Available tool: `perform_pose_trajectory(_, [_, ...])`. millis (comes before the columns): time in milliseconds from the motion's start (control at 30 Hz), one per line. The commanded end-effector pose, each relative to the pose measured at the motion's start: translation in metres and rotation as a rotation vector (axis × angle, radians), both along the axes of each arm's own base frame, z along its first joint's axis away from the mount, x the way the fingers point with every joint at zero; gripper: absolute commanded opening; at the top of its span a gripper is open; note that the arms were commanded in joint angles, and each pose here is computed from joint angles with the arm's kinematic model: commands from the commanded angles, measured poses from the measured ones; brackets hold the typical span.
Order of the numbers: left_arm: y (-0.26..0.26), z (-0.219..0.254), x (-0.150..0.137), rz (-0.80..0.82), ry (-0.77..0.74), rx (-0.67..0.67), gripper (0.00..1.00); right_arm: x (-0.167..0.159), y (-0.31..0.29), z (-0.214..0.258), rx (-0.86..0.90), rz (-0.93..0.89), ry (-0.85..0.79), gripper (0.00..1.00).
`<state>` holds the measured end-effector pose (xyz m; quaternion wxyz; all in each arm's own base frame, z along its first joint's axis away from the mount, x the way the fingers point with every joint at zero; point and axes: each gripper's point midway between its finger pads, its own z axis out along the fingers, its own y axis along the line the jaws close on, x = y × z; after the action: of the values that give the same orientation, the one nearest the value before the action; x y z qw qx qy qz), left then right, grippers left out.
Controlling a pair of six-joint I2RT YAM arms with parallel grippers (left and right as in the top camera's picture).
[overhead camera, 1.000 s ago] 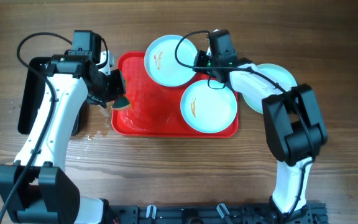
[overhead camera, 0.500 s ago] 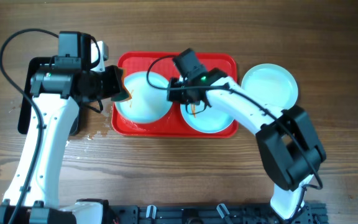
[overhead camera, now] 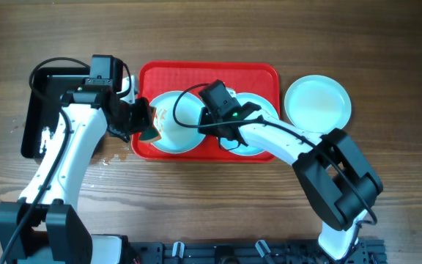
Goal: Clean dirty plates on tray and stack at the side
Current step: 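Move the right gripper to grip the rim of the lower plate, then scrub the upper-left plate with the sponge in the left gripper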
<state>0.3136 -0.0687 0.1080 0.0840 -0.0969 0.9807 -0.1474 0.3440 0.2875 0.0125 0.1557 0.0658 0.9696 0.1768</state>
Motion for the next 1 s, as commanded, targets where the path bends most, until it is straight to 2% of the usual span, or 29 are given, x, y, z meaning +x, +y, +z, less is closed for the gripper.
perform_pose_trajectory(0, [-0.019,-0.002,-0.002,-0.078,-0.017,-0.016,0.04,0.007,-0.011,-0.006,-0.055,-0.022,-0.039,0.04])
perform_pose_trajectory(200, [-0.033,-0.003,0.018,-0.115,-0.099,0.007,0.04,0.005,-0.014,-0.008,-0.075,0.001,-0.035,0.04])
perform_pose_trajectory(367, [-0.047,-0.054,0.024,-0.116,0.011,0.003,0.04,0.003,-0.014,-0.009,-0.078,0.005,-0.028,0.04])
perform_pose_trajectory(400, [-0.056,-0.063,0.025,-0.108,0.038,-0.048,0.04,0.003,-0.014,-0.009,-0.076,0.003,-0.028,0.04])
perform_pose_trajectory(467, [-0.070,-0.067,0.027,-0.127,0.044,-0.119,0.04,0.003,-0.014,-0.009,-0.076,0.002,-0.028,0.04])
perform_pose_trajectory(600, [-0.077,-0.085,0.035,-0.139,0.038,-0.116,0.04,0.003,-0.015,-0.009,-0.077,0.003,-0.026,0.04])
perform_pose_trajectory(767, [-0.033,-0.122,0.038,-0.086,0.073,0.154,0.04,0.002,-0.015,-0.009,-0.081,0.003,-0.021,0.04])
perform_pose_trajectory(900, [0.030,-0.121,0.035,-0.025,0.082,0.479,0.04,0.000,-0.017,-0.010,-0.087,0.003,-0.015,0.04])
perform_pose_trajectory(967, [0.054,-0.118,0.028,-0.001,0.116,0.571,0.04,0.000,-0.017,-0.010,-0.087,0.003,-0.015,0.04])
